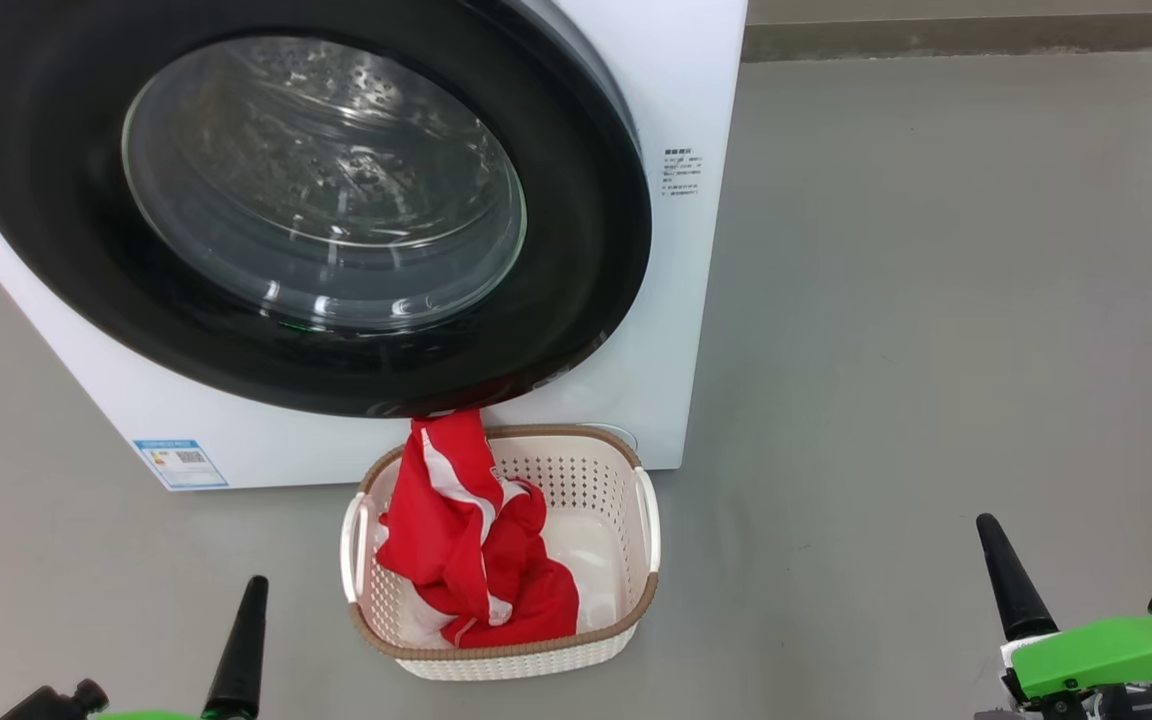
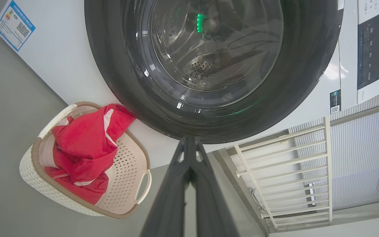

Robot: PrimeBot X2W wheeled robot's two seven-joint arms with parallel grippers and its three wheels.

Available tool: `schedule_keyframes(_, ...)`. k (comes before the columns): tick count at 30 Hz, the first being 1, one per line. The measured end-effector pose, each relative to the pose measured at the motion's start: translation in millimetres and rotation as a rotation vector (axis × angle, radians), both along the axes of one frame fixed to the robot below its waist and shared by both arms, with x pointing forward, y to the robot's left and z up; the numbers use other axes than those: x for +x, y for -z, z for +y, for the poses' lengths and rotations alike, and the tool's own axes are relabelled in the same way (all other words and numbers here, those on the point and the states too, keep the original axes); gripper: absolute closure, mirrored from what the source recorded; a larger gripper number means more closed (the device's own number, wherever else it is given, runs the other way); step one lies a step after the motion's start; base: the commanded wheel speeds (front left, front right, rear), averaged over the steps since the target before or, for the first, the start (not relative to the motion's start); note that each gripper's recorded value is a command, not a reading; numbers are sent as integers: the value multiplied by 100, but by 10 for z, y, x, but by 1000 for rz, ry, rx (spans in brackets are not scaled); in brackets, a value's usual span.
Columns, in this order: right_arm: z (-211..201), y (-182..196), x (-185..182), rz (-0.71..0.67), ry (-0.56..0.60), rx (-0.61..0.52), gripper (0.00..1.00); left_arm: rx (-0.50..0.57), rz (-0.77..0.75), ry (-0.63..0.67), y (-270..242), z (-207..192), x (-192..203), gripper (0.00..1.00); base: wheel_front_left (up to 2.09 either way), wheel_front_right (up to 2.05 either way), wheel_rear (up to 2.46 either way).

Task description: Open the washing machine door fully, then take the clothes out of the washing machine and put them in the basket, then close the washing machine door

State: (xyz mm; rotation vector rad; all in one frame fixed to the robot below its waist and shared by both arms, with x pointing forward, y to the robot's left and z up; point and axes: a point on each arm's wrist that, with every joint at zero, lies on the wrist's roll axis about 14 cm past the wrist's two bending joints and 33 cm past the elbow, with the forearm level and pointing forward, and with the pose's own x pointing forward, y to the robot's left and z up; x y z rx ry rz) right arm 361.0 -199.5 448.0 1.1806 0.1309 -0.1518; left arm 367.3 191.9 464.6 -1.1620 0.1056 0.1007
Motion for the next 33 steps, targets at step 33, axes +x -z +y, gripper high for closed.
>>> schedule_keyframes(33,-25,-243,105,-88,24,338,100,-355,-52,10,-168,-61,102,100,0,0,0)
